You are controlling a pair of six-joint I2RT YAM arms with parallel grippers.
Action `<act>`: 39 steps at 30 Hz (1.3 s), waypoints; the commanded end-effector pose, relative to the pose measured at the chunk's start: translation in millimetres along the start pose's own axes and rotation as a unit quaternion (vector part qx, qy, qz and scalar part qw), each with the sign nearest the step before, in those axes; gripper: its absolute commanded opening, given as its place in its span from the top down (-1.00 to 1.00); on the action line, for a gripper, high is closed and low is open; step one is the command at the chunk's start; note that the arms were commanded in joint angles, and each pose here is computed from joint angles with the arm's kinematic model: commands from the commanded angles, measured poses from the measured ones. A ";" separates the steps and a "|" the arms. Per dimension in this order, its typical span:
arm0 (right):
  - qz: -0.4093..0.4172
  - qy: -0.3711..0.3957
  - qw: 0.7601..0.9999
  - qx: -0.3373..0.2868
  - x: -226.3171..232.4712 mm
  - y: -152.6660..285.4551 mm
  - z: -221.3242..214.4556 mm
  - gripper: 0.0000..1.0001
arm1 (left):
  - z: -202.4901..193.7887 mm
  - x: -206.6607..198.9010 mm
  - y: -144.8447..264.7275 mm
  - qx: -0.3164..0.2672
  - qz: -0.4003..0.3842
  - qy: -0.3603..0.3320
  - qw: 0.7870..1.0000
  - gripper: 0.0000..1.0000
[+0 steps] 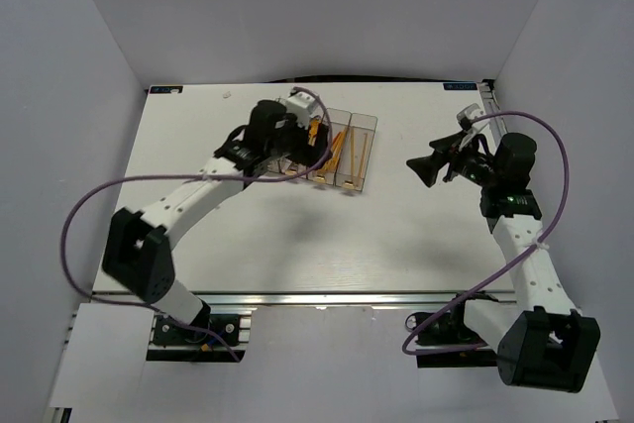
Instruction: Sort the eating utensils into containers
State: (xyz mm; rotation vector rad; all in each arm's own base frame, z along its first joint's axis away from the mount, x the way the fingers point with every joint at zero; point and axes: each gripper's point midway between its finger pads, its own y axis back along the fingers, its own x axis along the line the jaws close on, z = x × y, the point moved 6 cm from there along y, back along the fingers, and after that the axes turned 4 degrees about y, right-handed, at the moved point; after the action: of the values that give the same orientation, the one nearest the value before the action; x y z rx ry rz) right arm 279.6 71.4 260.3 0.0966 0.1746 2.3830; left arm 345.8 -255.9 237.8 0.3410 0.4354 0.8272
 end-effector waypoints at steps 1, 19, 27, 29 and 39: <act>-0.020 0.004 1.000 -0.021 3.0 9.9 12.4 -0.79 | -9.3 7.1 42.6 -0.017 -0.002 -0.011 1.000 -0.96; -0.114 -0.082 0.989 0.051 -0.5 42.7 -34.7 -0.79 | -72.8 5.4 149.8 -0.111 0.020 -0.021 0.993 -0.96; -0.091 -0.115 0.988 0.051 7.4 51.4 -40.4 -0.79 | -78.7 7.5 162.5 -0.125 0.037 -0.021 0.991 -0.96; -0.090 -0.117 0.988 0.049 8.0 51.3 -37.9 -0.79 | -78.3 8.5 165.3 -0.132 0.043 -0.023 0.990 -0.96; -0.098 -0.116 0.988 0.035 8.3 52.1 -29.9 -0.79 | -80.6 12.5 165.5 -0.130 0.057 -0.028 0.990 -0.96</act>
State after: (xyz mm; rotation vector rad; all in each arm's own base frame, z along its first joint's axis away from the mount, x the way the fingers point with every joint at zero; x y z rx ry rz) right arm 234.7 35.1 229.5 0.3960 0.1851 2.1381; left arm 209.9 -135.6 242.3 0.1415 0.2654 0.9520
